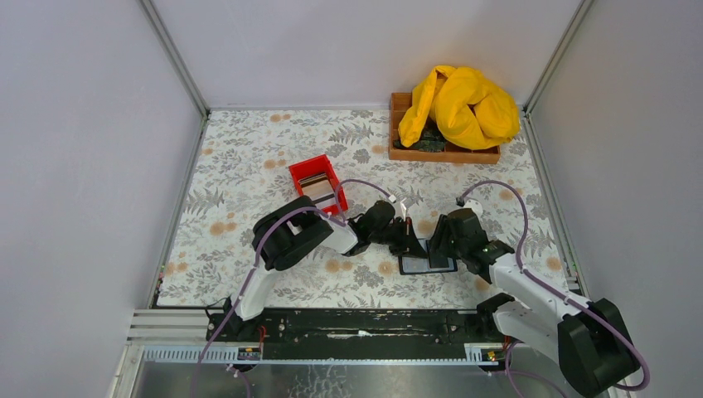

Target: Take the credit cards out of the card holder

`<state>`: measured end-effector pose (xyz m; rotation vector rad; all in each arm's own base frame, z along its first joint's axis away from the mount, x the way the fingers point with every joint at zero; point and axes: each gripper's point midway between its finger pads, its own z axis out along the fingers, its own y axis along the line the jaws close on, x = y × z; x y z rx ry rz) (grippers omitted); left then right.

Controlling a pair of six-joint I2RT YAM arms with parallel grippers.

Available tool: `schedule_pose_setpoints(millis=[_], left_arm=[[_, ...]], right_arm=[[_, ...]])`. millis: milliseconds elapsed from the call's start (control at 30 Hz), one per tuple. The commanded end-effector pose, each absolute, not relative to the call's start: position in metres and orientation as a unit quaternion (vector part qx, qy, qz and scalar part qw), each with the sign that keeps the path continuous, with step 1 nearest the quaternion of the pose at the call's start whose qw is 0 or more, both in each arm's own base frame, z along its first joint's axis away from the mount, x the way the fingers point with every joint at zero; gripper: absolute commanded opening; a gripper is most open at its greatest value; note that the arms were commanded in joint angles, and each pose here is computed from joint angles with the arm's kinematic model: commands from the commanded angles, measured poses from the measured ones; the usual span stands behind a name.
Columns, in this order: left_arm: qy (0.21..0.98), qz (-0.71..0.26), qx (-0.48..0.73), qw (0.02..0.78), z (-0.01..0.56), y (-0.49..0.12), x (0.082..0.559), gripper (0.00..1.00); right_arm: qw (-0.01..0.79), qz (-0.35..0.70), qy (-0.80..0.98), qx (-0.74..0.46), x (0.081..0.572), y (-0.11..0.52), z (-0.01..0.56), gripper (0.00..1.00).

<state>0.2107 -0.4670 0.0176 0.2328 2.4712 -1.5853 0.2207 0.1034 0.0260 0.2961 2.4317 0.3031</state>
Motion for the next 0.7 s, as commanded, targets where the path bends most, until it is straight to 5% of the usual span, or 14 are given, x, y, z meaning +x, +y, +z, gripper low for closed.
schedule_pose_setpoints(millis=[0, 667], left_arm=[[0.866, -0.49, 0.065, 0.076, -0.019, -0.452, 0.206, 0.0], [0.865, -0.493, 0.064, 0.073, -0.019, -0.451, 0.206, 0.0]], right_arm=[[0.333, 0.086, 0.93, 0.126, 0.222, 0.092, 0.026, 0.59], [0.366, 0.108, 0.916, 0.125, 0.223, 0.094, 0.04, 0.59]])
